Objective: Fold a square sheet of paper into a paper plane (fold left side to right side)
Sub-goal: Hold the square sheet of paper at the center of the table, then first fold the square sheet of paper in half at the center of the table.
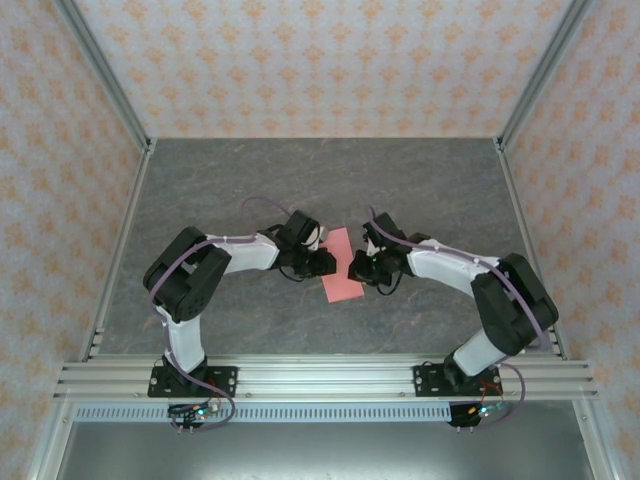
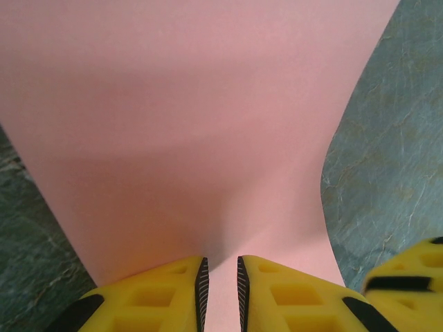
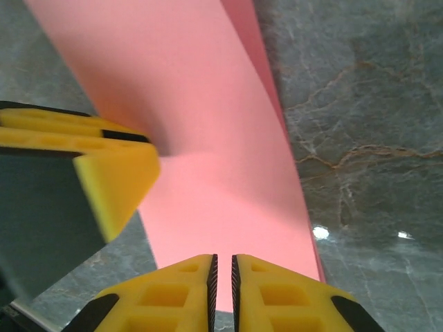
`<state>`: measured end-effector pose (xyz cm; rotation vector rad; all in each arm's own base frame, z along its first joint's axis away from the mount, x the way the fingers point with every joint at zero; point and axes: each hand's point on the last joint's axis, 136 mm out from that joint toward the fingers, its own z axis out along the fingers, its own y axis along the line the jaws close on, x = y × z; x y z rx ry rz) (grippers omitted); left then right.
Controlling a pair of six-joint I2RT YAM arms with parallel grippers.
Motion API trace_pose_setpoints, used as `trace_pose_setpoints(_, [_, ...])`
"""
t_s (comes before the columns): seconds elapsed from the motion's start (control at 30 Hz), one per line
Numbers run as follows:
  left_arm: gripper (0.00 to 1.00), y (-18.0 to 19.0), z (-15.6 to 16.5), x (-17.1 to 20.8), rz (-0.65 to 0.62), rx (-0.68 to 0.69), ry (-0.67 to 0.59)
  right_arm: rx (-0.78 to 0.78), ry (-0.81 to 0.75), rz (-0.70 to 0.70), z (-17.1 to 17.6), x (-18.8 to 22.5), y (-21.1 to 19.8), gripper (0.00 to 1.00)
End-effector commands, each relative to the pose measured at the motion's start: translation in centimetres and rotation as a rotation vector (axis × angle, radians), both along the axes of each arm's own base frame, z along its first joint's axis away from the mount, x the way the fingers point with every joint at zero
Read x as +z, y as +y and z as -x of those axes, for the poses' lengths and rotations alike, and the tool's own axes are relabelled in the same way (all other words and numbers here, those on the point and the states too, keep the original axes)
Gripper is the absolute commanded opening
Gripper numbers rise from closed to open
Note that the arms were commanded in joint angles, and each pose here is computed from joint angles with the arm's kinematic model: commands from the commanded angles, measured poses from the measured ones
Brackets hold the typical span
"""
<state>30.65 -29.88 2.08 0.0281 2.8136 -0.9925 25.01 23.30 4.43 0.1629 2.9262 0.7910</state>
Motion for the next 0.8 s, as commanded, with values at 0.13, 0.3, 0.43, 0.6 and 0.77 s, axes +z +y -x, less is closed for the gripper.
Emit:
trace_pose_setpoints(0.13, [0.23, 0.1, 0.1, -0.1, -0.052, -0.009, 0.009, 0.014, 0.087, 0.110, 0.9, -2.5, -1.1, 0.16])
trace_pose_setpoints(0.3, [0.22, 0.2, -0.9, 0.8, -0.070, -0.010, -0.016, 0.019, 0.134, 0.213, 2.2, -3.9, -3.0, 0.16])
trace_pose_setpoints(0.43, [0.23, 0.1, -1.8, 1.3, -0.063, 0.001, -0.022, 0.022, 0.152, 0.275, 2.6, -4.7, -4.1, 0.16])
trace_pose_setpoints(0.6, [0.22, 0.3, -2.5, 0.7, -0.095, 0.007, -0.020, 0.020, 0.158, 0.289, 2.6, -5.2, -4.3, 0.16])
trace_pose_setpoints(0.77, [0.22, 1.2, -3.1, -0.8, -0.130, 0.022, 0.000, 0.017, 0.160, 0.295, 2.5, -5.5, -4.4, 0.16])
